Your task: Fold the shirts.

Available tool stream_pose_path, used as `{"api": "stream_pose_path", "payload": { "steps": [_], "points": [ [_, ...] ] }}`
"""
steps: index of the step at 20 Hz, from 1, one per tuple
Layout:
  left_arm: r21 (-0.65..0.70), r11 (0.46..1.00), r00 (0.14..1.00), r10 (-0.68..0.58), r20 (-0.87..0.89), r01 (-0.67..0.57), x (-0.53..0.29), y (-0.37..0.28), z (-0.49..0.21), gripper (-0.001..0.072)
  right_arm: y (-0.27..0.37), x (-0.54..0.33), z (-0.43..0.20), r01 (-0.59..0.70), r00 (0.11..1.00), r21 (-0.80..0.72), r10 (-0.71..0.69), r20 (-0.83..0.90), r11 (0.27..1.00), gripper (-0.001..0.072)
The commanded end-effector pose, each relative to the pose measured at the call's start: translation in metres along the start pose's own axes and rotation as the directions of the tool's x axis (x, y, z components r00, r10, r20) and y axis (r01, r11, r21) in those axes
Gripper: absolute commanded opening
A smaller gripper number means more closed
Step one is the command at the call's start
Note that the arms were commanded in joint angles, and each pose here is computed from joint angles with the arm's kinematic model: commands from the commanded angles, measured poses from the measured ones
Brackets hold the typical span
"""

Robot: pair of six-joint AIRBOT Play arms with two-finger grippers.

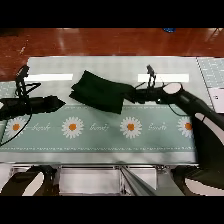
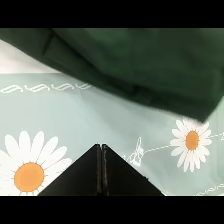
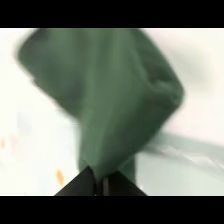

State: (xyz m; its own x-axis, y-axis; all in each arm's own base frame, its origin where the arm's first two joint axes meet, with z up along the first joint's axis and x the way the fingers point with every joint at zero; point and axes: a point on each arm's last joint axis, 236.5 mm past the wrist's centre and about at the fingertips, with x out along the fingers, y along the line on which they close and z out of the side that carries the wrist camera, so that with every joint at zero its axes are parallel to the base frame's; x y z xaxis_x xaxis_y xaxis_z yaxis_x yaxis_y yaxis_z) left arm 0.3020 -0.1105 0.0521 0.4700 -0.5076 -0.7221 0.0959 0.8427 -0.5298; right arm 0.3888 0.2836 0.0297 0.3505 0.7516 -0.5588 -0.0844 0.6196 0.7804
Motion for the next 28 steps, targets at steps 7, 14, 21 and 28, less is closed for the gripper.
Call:
{"api": "stream_pose_path", "payload": {
  "steps": [7, 14, 21, 28],
  "points": [
    [0.0, 1.0, 1.0, 0.0, -0.002, 0.0, 0.001, 0.0, 0.0, 0.0026, 0.149, -0.172, 0.143, 0.105, 0.96, -0.339, -0.006, 0.279, 0.935, 0.002],
    [0.036, 0.999, 0.999, -0.021, -0.026, 0.022, 0.005, -0.013, -0.007, 0.0026, 0.075, -0.336, 0.177, 0.269, 0.874, -0.094, -0.202, 0.442, 0.959, 0.002],
    [0.093, 0.995, 0.997, -0.036, 0.072, 0.029, 0.012, -0.03, 0.012, 0.0026, -0.028, -0.429, 0.101, 0.425, 0.846, 0.218, -0.471, 0.249, 0.878, 0.002],
    [0.085, 0.996, 0.992, -0.023, 0.12, 0.013, 0.015, -0.025, 0.025, 0.0027, -0.092, -0.472, 0.021, 0.521, 0.718, 0.499, -0.672, 0.183, 0.693, 0.002]
  ]
}}
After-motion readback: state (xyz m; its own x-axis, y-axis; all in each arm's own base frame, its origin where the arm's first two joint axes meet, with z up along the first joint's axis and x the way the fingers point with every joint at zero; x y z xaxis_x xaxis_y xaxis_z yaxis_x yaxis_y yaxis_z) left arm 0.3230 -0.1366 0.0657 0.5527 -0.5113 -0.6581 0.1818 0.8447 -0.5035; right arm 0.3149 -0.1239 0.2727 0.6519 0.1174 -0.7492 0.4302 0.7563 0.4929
